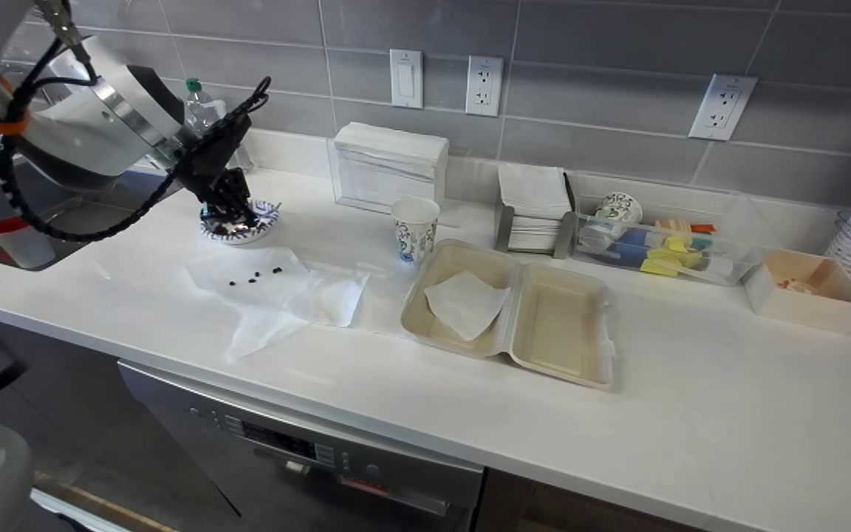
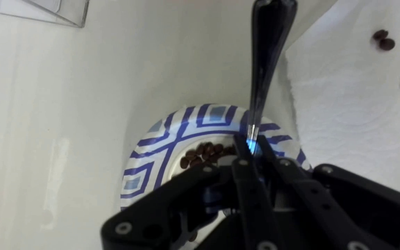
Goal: Move some of the contents in the bowl using a spoon and put them on the paper towel
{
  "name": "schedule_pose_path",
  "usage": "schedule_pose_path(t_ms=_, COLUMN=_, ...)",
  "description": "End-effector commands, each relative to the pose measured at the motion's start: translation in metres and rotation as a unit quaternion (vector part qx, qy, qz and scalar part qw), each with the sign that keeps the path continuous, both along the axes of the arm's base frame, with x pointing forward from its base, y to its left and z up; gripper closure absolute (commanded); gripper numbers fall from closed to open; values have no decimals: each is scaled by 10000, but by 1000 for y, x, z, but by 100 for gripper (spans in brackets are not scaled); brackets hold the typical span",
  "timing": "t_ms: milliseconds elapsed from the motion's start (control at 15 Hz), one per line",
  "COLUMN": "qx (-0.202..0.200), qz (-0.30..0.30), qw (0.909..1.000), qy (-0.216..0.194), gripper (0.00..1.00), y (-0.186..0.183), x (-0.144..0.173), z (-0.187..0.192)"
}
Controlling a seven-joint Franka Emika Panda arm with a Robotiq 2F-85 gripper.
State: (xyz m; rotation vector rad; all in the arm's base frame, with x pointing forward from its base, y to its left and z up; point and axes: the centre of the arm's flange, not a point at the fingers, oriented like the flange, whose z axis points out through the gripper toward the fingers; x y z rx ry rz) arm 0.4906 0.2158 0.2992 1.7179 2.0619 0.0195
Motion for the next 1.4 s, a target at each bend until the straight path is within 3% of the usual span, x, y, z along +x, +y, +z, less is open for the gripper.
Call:
schedule_pose_path(t_ms=0, qx=-40, qz=12, qw=10000, qy=58, gripper=98, y=-4, x=-4, z=1)
schedule_pose_path(t_ms=1067, qx=154, qz=-72, qw=9999, qy=-4, gripper=98, y=24, x=0, z=-17)
schedule_pose_path(t_ms=1333, qx=382, qz=-93, qw=9992, qy=21, gripper=98, y=32, x=1, z=-21)
